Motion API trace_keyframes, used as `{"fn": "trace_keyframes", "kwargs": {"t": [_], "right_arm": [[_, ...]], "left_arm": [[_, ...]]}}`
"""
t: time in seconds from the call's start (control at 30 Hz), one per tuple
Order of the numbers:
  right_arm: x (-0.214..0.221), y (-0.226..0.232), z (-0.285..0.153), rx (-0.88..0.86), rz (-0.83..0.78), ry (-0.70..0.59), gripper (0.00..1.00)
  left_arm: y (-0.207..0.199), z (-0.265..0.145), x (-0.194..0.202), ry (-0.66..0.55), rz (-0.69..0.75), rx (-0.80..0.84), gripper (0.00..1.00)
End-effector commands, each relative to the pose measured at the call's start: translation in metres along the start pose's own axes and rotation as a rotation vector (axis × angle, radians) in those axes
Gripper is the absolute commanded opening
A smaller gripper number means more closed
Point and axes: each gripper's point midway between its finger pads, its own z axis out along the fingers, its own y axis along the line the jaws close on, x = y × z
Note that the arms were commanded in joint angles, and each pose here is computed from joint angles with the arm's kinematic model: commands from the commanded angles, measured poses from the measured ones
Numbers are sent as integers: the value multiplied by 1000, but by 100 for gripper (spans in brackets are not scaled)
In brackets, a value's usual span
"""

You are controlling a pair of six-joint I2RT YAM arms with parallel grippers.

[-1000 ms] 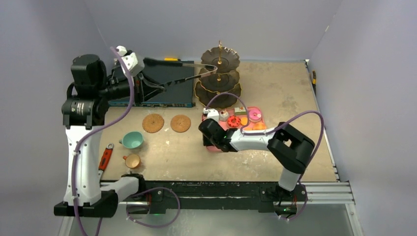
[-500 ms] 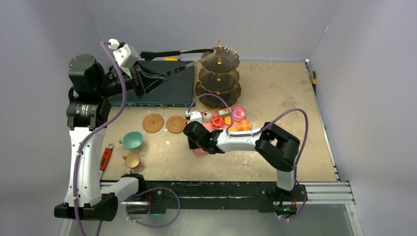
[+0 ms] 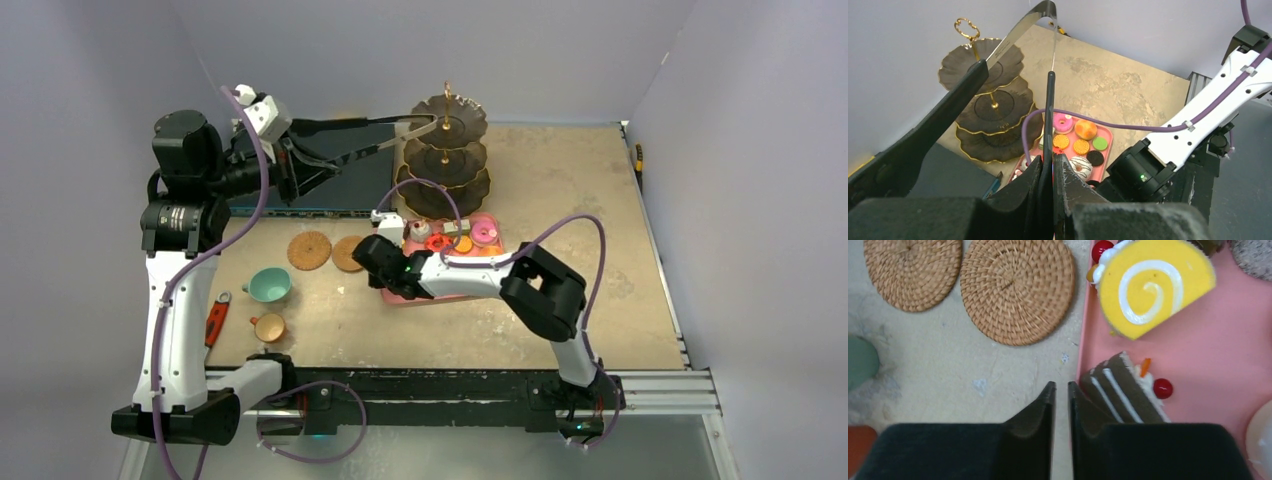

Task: Serve the afternoon tea

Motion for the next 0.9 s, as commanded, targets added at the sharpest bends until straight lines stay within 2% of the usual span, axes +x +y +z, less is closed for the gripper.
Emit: {"fn": "trace_keyframes", "kwargs": {"t": [0.0, 0.07, 0.1, 0.17, 0.23, 0.33, 0.47, 0.6, 0.7, 0.87], "right_arm": [[-12, 8, 0, 30, 20, -20, 28], [-16, 5, -10, 20, 14, -31, 50], [-20, 3, -17, 13, 14, -46, 55], [-26, -1, -35, -7, 19, -56, 60], [-38, -9, -56, -15, 23, -84, 61], [-64, -36, -78, -6, 78, -131, 58], [-92, -104, -87, 60, 187, -170, 50], [-94, -180, -84, 175, 280, -174, 36], [-89, -232, -80, 242, 336, -180, 30], [-78, -271, -66, 273, 365, -156, 21]], "left_arm": [[-7, -6, -7, 1, 72, 14, 0], [-8, -6, -6, 9, 71, 18, 0], [-8, -6, -6, 10, 73, 20, 0], [-7, -5, -6, 10, 69, 24, 0], [-6, -4, -6, 10, 62, 31, 0], [-6, -3, -5, 10, 55, 39, 0], [-7, -2, -4, 13, 48, 47, 0], [-7, -2, -1, 17, 40, 53, 0], [-7, -1, 0, 19, 34, 58, 0], [-7, -1, 0, 21, 35, 57, 0]]}}
